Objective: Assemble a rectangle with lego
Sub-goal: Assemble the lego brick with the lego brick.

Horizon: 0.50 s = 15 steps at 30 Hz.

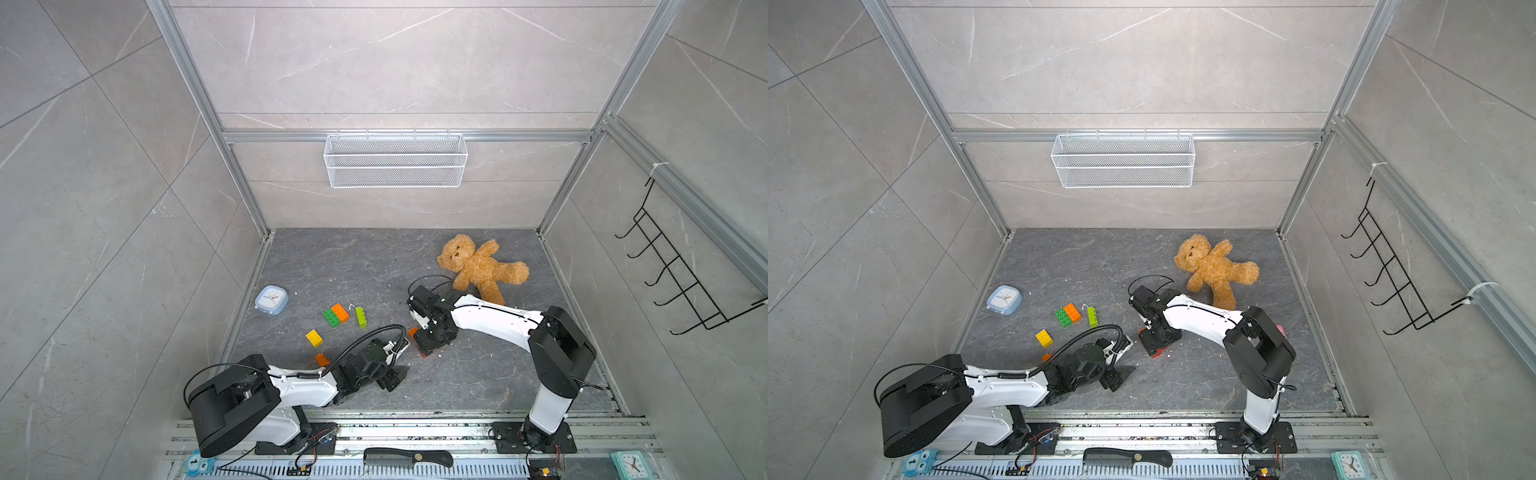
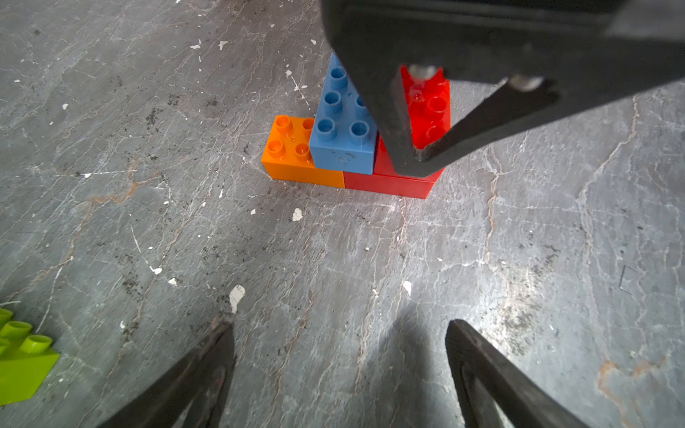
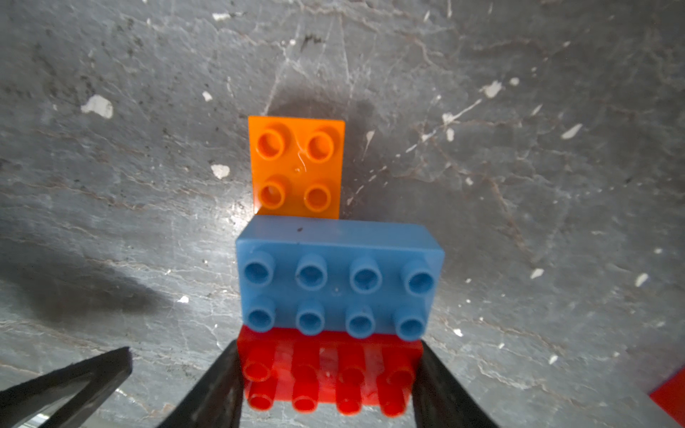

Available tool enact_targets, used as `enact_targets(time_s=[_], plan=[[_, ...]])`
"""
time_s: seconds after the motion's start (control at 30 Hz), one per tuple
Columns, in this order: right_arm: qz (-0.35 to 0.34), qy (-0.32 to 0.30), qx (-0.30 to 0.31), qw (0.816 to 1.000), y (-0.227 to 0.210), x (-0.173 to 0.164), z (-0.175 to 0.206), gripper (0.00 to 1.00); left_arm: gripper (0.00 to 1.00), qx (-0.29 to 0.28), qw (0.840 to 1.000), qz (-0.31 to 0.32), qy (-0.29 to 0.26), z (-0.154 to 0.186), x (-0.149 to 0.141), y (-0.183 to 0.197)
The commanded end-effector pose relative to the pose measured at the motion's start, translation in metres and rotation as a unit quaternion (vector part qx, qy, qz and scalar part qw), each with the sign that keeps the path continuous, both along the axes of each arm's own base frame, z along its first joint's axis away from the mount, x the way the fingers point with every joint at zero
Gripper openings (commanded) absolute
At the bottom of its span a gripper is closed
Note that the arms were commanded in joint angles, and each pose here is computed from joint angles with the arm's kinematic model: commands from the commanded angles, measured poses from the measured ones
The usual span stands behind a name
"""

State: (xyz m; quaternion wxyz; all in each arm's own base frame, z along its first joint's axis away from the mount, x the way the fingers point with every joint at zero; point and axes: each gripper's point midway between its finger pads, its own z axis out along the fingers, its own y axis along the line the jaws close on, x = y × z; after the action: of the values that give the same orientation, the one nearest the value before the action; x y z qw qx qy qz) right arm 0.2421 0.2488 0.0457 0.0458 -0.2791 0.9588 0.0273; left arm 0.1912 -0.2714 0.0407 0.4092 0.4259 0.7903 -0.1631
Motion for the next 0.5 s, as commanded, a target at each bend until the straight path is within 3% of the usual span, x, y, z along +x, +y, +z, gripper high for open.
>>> enact_targets(time_s=[0.0,0.2,0.47], plan=[[-0.01,0.012,-0.033,0.999,-0.011,-0.001,-0.013,0.11,0.91,-0.017,1.0,-0.013,-0.019,0.013,0.002,-0.007],[-0.011,0.019,-0.054,0.998,-0.018,-0.004,-0.028,0.0,0.91,-0.019,1.0,-0.012,-0.019,0.013,0.002,-0.006],[0.001,0.032,-0.089,0.996,-0.029,-0.008,-0.047,0.0,0.91,-0.019,1.0,-0.01,-0.021,0.014,0.003,-0.006]])
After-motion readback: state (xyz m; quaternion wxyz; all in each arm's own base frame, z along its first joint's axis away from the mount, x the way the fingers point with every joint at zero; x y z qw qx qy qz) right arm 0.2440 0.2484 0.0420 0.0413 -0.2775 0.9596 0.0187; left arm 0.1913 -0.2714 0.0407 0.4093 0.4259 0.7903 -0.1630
